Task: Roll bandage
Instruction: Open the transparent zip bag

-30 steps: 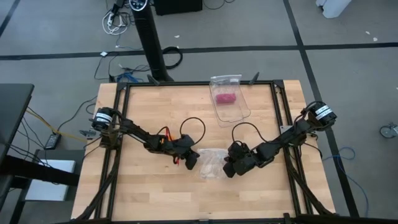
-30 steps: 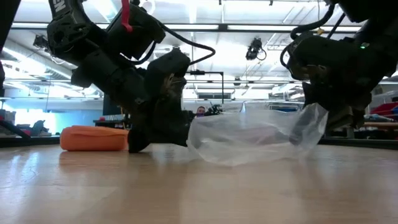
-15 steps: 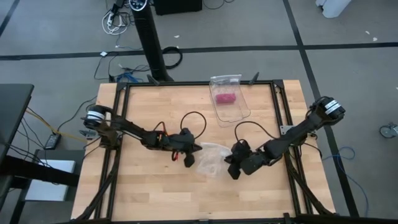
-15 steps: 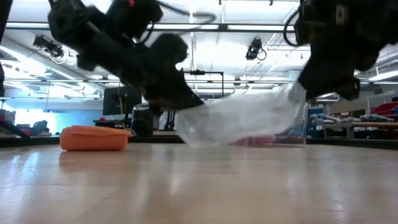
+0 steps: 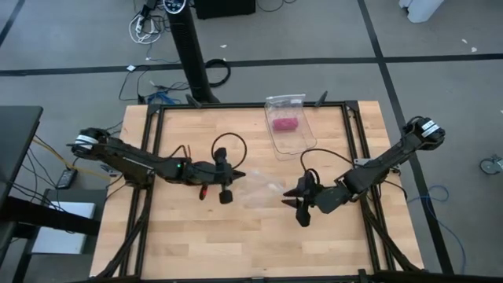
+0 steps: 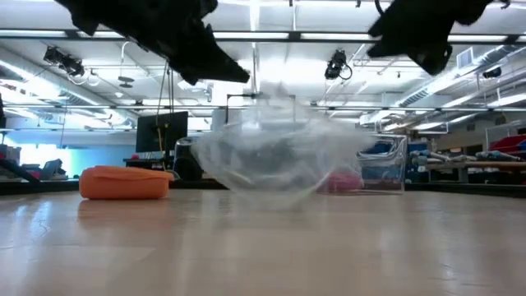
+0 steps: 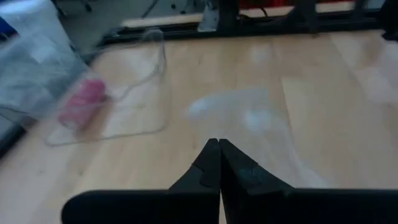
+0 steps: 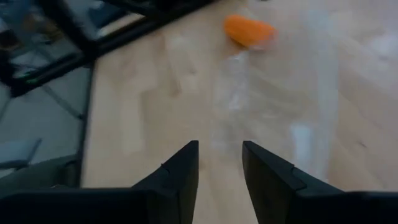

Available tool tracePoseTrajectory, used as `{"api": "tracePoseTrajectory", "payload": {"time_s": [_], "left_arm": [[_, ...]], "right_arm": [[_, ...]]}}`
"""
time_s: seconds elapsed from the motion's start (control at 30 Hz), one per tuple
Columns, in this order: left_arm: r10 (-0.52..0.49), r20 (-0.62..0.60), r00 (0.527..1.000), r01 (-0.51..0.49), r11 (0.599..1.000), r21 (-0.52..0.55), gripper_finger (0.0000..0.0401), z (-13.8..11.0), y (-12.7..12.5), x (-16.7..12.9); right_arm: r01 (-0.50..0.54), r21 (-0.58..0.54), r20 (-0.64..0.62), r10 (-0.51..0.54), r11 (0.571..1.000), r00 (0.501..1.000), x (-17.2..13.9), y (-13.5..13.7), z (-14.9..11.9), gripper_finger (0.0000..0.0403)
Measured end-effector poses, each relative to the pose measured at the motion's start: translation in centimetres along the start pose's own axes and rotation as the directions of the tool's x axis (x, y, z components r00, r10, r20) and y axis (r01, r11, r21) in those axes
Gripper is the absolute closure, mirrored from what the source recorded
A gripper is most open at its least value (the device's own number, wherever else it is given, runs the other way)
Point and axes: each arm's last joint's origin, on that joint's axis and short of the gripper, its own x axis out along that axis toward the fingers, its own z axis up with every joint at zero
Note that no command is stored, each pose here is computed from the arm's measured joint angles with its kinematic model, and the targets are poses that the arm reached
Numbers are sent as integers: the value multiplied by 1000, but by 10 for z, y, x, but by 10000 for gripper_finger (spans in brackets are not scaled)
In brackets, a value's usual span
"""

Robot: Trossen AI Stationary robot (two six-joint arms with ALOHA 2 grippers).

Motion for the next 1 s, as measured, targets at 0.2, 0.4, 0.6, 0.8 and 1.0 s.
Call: {"api": "tracePoseTrajectory", "payload": {"time_s": [0.2,0.4,0.6,0.8,1.0], "left_arm": [[5,7,1000,-6,997,75,401,5,-4,-13],[-1,-124,992,-5,999,-45,398,-9,-4,-14],[-6,-206,979,-14,995,-98,393,-18,-4,-15],[-48,-206,977,22,992,-125,392,-17,-5,-15],[-49,-209,977,21,991,-130,391,-18,-5,-15]], "right_arm": [[-77,-62,68,82,995,994,-5,9,10,274],[48,57,-19,-47,997,999,28,-12,3,274],[258,165,-147,-235,952,961,75,-46,-14,268],[366,200,-294,-300,909,907,109,-77,-34,263],[329,226,-291,-259,917,921,123,-81,-37,266]]}}
